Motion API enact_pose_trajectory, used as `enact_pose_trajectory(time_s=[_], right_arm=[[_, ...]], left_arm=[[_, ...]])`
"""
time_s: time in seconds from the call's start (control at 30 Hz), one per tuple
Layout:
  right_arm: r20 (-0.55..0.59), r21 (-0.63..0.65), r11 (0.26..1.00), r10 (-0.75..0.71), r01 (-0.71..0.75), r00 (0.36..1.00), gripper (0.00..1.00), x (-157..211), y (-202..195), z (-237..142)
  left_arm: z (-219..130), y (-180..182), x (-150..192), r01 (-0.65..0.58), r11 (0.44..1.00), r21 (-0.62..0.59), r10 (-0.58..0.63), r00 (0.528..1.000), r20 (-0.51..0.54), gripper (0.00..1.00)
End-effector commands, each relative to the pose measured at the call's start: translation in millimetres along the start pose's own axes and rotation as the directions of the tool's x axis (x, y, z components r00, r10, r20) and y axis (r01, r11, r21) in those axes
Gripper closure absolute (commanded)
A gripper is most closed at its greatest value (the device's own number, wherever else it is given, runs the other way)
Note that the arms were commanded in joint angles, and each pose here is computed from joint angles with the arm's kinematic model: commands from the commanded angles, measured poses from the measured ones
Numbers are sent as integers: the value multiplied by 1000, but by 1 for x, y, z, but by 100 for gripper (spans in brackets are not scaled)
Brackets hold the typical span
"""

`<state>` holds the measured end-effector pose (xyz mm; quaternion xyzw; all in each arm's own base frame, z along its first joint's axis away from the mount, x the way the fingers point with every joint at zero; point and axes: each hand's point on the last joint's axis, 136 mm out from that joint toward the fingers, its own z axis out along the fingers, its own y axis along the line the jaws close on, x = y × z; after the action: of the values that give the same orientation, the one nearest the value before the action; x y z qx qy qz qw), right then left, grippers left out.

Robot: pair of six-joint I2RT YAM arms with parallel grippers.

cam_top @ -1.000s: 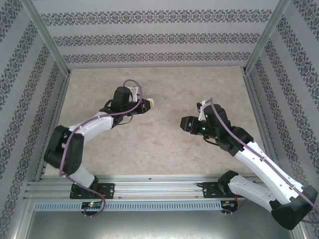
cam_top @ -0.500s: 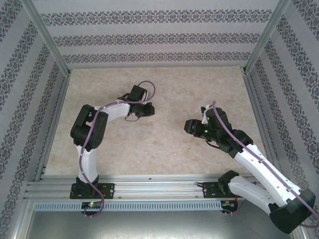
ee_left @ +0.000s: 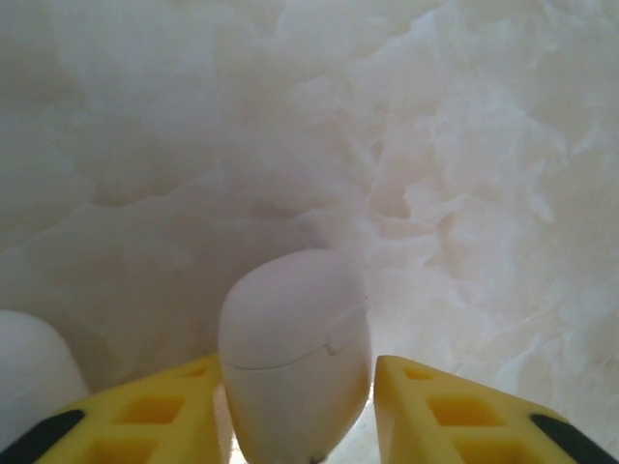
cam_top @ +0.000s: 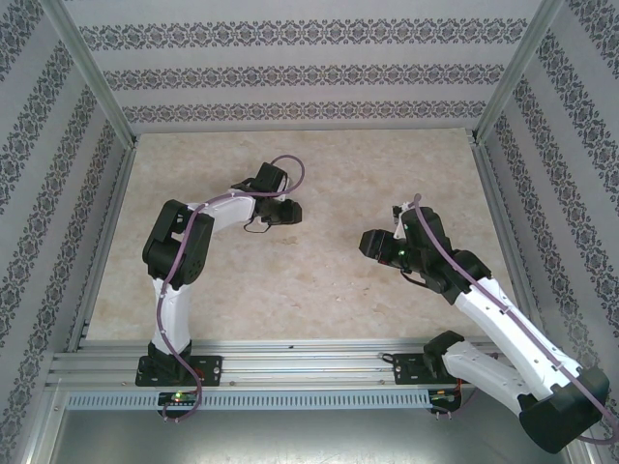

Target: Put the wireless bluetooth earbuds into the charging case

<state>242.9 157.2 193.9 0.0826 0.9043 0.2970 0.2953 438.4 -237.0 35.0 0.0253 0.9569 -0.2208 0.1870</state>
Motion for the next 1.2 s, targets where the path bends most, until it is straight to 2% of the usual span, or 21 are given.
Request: enact_pose_trajectory(time_s=[0.0, 0.27, 0.43, 0.47, 0.57, 0.63, 0.83, 1.0, 1.07, 1.17], right_arm=[[-11, 14, 1000, 8, -8, 1000, 50, 3, -7, 1], [7, 28, 1000, 8, -8, 1000, 47, -2, -13, -6], [24, 71, 997, -10, 8, 1000, 42, -7, -26, -10], [31, 90, 996, -11, 8, 999, 39, -9, -31, -10], [77, 165, 986, -25, 12, 997, 21, -18, -46, -15], [112, 204, 979, -43, 20, 993, 2, -26, -55, -17], [213, 311, 948, -139, 68, 967, 2, -54, -74, -20], [332, 427, 895, -285, 126, 899, 2, -87, -87, -25], [356, 468, 867, -364, 173, 861, 2, -97, -91, -24], [350, 511, 817, -482, 267, 804, 2, -105, -94, -16]], left_arm=[[-12, -3, -6, -39, 999, -33, 39, 999, 7, 55], [-36, -11, -21, -64, 998, -22, 66, 996, 59, 53], [-61, -17, -36, -86, 996, -19, 88, 990, 111, 53], [-67, -17, -39, -93, 995, -22, 95, 988, 122, 53], [-89, -15, -48, -140, 988, -60, 148, 974, 172, 49], [-107, -14, -55, -189, 978, -89, 204, 956, 213, 45], [-170, 6, -67, -244, 954, -175, 291, 896, 335, 28], [-214, 41, -59, -226, 943, -246, 314, 852, 420, 11], [-230, 58, -52, -208, 938, -279, 319, 835, 449, 1], [-244, 80, -36, -176, 929, -326, 323, 815, 481, 0]])
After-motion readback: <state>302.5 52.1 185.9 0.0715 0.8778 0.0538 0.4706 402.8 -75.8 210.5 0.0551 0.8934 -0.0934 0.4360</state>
